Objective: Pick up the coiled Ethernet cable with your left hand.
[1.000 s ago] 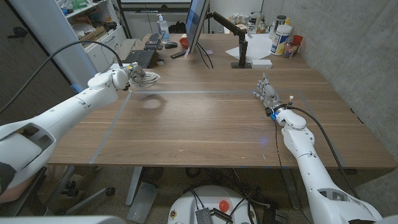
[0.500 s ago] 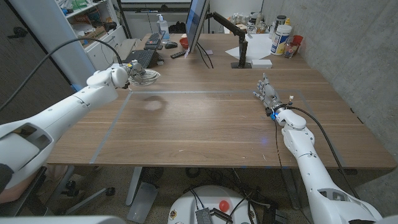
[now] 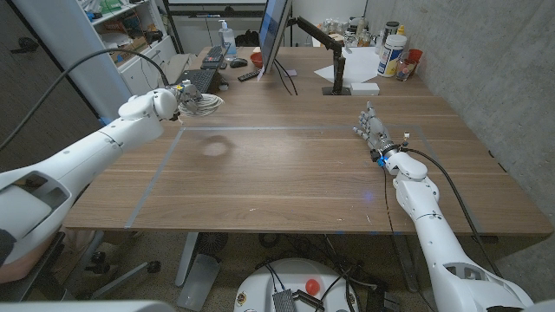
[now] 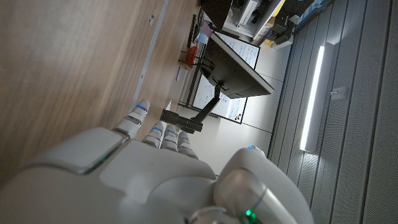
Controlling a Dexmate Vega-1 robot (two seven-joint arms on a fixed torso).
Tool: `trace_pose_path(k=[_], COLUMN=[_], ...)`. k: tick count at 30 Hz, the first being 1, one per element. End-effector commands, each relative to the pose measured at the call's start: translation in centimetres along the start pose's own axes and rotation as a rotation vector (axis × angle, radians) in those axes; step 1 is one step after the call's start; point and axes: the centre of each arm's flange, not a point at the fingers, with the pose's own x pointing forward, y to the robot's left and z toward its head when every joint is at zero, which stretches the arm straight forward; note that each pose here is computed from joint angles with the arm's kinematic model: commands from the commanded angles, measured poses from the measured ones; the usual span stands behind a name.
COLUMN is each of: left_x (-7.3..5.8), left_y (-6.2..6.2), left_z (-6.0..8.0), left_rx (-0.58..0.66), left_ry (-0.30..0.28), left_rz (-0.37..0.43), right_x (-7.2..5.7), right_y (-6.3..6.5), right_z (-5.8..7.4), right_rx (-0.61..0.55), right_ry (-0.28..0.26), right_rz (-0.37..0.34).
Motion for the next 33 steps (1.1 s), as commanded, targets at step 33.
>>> trace_pose_path(k=[33], left_x=[-1.7], left_y=[3.6], left_z=[0.8], left_rx=[-0.025], left_ry=[-0.014], left_rz=[0.083], right_x=[0.1], right_y=[0.2], right_z=[0.0], right_rx=[-0.001], right_ry=[0.002], right_rz=[0.016])
